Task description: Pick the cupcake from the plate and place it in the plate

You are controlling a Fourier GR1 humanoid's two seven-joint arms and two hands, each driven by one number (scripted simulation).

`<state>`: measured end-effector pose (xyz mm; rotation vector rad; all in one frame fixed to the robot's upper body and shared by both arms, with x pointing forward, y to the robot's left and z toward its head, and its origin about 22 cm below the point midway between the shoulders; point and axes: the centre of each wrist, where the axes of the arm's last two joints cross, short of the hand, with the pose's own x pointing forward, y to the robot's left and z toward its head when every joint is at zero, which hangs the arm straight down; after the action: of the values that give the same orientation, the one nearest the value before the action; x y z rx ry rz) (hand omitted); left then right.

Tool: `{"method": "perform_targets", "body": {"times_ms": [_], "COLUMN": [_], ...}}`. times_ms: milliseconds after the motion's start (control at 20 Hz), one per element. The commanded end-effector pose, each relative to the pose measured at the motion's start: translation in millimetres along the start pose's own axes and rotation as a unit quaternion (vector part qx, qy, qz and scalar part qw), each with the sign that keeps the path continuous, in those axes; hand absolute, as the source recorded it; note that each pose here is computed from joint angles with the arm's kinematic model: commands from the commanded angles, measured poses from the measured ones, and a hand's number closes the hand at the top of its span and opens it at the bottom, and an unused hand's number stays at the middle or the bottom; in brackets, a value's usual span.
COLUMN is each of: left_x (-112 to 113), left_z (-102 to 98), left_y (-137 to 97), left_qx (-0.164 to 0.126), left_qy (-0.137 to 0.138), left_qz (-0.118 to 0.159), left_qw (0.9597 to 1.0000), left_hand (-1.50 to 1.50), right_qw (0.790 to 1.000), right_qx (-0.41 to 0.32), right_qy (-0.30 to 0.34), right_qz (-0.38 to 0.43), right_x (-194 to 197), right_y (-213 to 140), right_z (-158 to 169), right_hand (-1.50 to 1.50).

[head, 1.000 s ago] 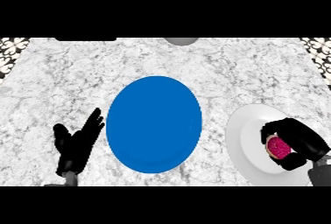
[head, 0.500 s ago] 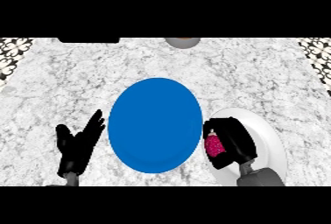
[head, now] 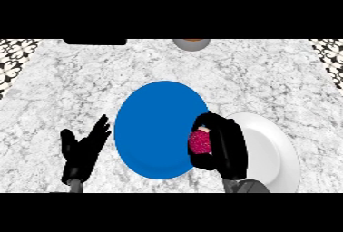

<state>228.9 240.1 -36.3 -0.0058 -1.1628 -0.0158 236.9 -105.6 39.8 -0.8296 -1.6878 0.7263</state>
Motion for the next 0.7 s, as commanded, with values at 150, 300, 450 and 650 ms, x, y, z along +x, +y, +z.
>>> {"method": "perform_targets", "body": {"times_ms": [150,300,450,650], "left_x": [1,1,1,0], "left_z": [-2,0,-2,-1], "left_y": [1,-5,-3,-1], "left_qx": [0.002,-0.006,-0.001,0.007], "left_qy": [-0.002,-0.001,-0.004,-0.010], "left_qz": [-0.002,-0.002,-0.002,-0.001], "left_qw": [1.0000,1.0000,1.0000,0.9999], "left_hand": [0.00,0.00,0.00,0.00], "right_qw": [0.986,0.974,0.969,0.960], "right_qx": [-0.117,-0.152,-0.192,-0.239], "right_qy": [0.081,0.100,0.104,0.116], "right_qz": [-0.091,-0.133,-0.118,-0.088], "right_x": [39,53,56,53], "right_y": [1,7,18,29], "right_z": [17,26,29,27], "right_hand": [1.50,1.50,1.50,1.50]}}
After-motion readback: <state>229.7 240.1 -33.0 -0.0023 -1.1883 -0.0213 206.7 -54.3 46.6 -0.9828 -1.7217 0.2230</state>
